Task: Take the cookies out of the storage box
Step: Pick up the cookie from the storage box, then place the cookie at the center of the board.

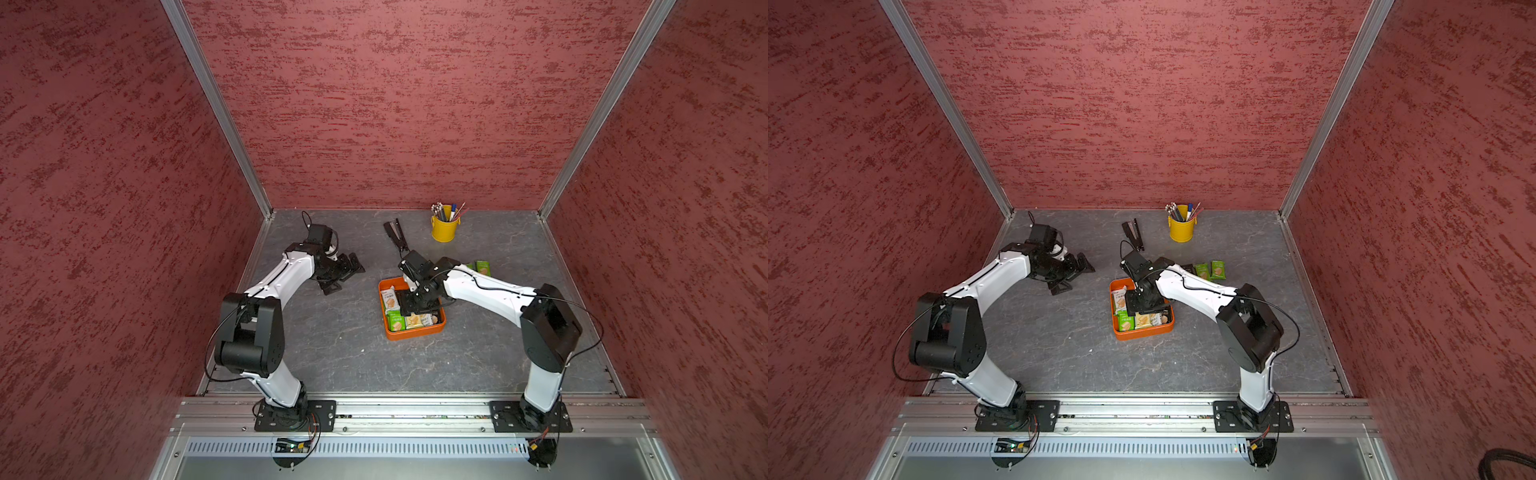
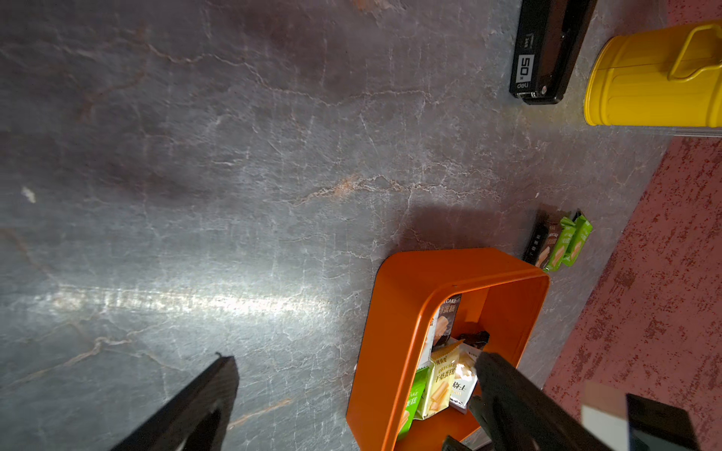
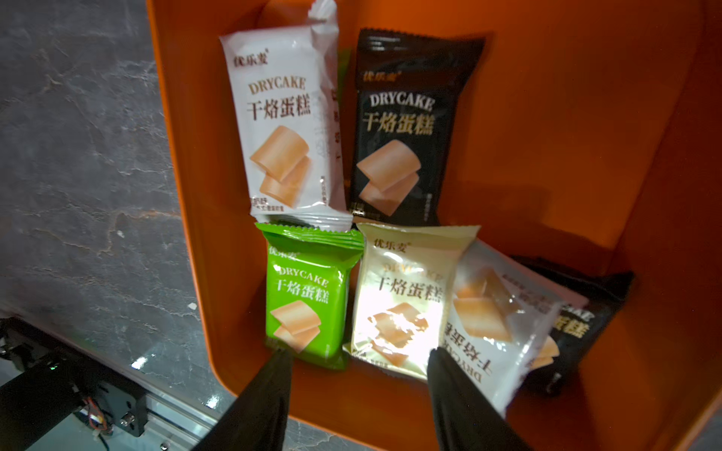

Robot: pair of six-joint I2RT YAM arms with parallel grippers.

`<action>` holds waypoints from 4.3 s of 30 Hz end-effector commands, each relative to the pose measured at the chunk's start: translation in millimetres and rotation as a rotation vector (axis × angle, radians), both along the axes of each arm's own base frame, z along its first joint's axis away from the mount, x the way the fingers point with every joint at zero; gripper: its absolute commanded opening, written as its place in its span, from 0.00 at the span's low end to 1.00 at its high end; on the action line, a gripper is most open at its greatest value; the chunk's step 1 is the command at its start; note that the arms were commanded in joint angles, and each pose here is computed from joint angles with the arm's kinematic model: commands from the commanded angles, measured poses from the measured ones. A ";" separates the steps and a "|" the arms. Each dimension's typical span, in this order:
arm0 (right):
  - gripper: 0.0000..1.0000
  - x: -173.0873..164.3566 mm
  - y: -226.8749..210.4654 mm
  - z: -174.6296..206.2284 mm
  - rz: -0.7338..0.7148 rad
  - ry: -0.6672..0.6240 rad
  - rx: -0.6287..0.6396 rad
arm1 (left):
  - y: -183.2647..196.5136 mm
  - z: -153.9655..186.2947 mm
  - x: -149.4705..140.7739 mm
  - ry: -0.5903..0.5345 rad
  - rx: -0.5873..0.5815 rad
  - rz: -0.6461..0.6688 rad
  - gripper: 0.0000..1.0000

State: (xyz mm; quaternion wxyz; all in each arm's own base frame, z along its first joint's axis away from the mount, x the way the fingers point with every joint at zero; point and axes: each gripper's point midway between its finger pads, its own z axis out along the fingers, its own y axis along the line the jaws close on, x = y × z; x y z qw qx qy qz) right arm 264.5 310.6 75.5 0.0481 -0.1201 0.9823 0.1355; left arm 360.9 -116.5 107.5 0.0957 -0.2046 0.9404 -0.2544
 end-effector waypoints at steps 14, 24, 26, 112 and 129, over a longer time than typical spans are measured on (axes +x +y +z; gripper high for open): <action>0.61 6.7 -14.2 -25.2 -0.041 -0.068 -0.199 | 8.2 8.3 -5.2 -0.022 0.018 -0.010 1.00; 0.61 8.1 -12.3 -31.7 -0.021 -0.066 -0.207 | 9.1 10.9 -2.7 -0.029 0.015 -0.004 1.00; 0.61 7.8 -9.4 -34.6 -0.017 -0.057 -0.198 | 9.1 11.3 -2.2 -0.030 0.015 -0.004 1.00; 0.53 80.7 -164.2 -63.2 -0.137 0.016 -0.181 | -73.5 8.5 -10.2 -0.031 0.133 0.047 1.00; 0.60 105.1 -123.9 30.2 -0.227 -0.126 0.061 | -56.0 0.8 -9.5 -0.007 0.078 0.030 1.00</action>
